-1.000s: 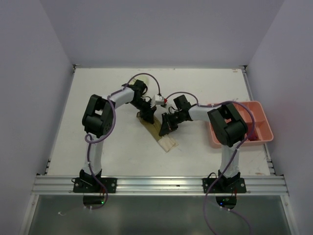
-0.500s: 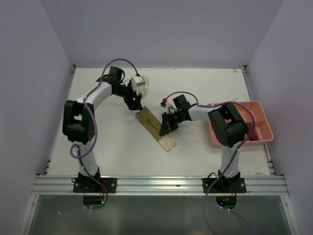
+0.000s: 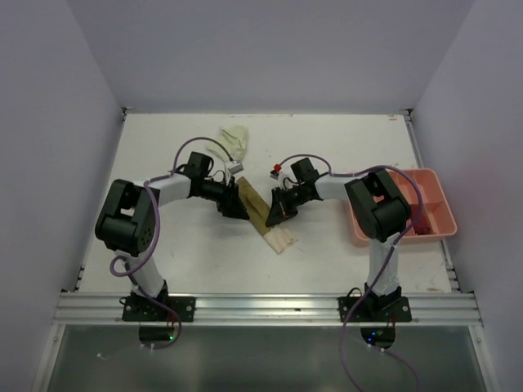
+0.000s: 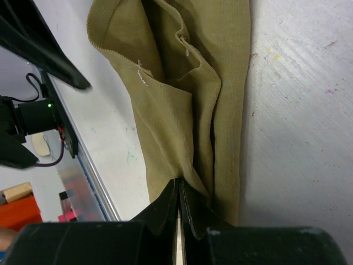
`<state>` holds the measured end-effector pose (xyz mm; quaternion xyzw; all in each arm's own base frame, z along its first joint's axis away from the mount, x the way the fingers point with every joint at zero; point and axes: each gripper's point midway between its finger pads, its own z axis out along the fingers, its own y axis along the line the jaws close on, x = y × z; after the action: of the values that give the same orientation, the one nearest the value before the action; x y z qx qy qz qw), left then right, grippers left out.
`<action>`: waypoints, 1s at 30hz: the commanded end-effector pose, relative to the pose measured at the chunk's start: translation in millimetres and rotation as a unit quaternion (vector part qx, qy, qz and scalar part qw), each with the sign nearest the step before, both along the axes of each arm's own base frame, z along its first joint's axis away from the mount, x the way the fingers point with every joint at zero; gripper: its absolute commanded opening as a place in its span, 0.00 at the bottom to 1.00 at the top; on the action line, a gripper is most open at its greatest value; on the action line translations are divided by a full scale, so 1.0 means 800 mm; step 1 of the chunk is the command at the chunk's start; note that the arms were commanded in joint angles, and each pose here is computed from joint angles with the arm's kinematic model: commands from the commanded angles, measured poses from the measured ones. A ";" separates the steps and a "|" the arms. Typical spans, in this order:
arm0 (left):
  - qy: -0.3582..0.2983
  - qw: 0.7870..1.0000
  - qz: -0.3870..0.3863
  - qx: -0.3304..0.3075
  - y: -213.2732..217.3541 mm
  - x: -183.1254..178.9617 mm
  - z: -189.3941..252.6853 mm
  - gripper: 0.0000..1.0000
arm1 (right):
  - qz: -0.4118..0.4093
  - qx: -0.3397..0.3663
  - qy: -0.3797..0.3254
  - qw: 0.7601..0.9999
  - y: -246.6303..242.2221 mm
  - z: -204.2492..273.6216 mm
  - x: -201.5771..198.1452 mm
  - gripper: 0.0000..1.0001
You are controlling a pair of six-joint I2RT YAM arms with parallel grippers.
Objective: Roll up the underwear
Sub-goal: Fold the underwear
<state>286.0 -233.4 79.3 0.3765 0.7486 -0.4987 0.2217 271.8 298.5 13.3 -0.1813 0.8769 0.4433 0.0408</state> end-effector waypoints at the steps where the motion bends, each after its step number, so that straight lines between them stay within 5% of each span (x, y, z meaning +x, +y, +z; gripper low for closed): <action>1: 0.016 0.995 0.032 -0.095 -0.030 0.029 0.041 0.61 | -0.007 -0.012 0.030 0.999 -0.003 -0.016 -0.004 0.07; 14: 0.124 0.978 0.138 -0.096 -0.045 0.082 -0.026 0.61 | -0.009 0.024 0.052 0.998 0.004 0.008 -0.003 0.14; 18: 0.148 0.971 0.159 -0.100 -0.047 0.089 -0.042 0.61 | -0.003 0.030 0.028 0.999 0.003 0.040 0.005 0.32; 22: 0.169 0.963 0.183 -0.099 -0.045 0.097 -0.060 0.63 | -0.005 0.042 -0.040 0.998 -0.001 0.093 0.014 0.37; 30: 0.182 0.964 0.180 -0.075 -0.044 0.100 -0.078 0.64 | -0.010 0.056 -0.018 0.998 0.008 0.092 -0.012 0.10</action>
<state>355.2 -274.3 40.9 0.1355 0.7704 -0.5929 0.1914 278.0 301.9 107.3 -0.1887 0.8455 0.4877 0.1080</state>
